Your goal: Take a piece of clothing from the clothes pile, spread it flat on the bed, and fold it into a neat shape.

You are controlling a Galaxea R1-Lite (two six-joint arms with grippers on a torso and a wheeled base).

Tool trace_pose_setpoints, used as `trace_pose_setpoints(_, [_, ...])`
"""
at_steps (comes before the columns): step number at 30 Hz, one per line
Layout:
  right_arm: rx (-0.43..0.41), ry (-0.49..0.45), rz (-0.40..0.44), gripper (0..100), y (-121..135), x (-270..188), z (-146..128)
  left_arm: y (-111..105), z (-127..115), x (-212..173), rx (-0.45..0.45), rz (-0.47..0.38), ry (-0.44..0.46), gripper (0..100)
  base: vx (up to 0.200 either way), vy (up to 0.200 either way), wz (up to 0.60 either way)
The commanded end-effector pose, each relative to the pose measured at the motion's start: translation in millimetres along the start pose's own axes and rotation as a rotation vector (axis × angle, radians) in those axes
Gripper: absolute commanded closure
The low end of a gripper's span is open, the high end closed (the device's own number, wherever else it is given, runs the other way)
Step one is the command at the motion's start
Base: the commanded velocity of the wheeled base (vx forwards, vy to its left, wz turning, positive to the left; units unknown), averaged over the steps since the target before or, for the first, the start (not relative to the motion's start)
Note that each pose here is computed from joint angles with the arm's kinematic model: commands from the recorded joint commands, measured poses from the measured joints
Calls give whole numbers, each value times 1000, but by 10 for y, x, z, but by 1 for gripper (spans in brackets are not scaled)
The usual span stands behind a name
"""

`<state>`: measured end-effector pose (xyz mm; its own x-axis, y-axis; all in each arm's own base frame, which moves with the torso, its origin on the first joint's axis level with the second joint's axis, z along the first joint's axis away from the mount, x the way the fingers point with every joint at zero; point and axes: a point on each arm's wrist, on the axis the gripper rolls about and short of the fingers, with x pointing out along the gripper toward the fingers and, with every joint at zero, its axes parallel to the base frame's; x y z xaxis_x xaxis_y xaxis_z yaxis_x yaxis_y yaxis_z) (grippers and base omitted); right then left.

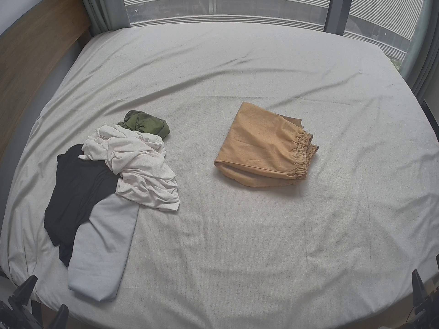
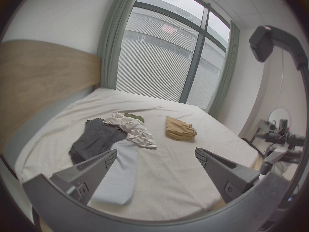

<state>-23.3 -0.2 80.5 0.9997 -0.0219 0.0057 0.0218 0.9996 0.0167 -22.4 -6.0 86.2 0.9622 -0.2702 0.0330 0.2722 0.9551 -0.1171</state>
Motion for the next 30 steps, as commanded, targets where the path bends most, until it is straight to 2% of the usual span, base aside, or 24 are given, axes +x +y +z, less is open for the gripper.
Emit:
trace_pose_setpoints(1, [2,13,0,0,-1,7,-55,1,-37,-7,5,18,-9,0,0,0,0])
trace_pose_setpoints(4, [2,13,-3,0,-1,7,-55,7,-36,-7,9,44,-12,0,0,0,0])
trace_pose_setpoints(8, [2,13,-3,0,-1,7,-55,33,-33,-10,29,163,-25,0,0,0,0])
trace_pose_setpoints(10, [2,13,-3,0,-1,7,-55,38,-35,-16,46,187,-31,0,0,0,0])
trace_pose_setpoints(13, [2,13,-3,0,-1,7,-55,41,-35,-19,96,195,-30,0,0,0,0])
trace_pose_setpoints(14, [2,13,-3,0,-1,7,-55,51,-35,-20,149,243,-34,0,0,0,0])
trace_pose_setpoints(17, [3,13,-3,0,-1,7,-55,66,-36,-23,171,311,-29,0,0,0,0])
trace_pose_setpoints(24, [2,13,-3,0,-1,7,-55,75,-36,-25,175,356,-32,0,0,0,0])
trace_pose_setpoints(26, [2,13,-1,0,-2,7,-55,69,-36,-25,167,325,-27,0,0,0,0])
trace_pose_setpoints(28, [0,13,-3,0,-1,7,-55,66,-81,-18,107,275,4,0,0,0,0])
trace_pose_setpoints(30, [-1,13,-3,0,-1,7,-55,68,-109,-19,99,272,31,0,0,0,0])
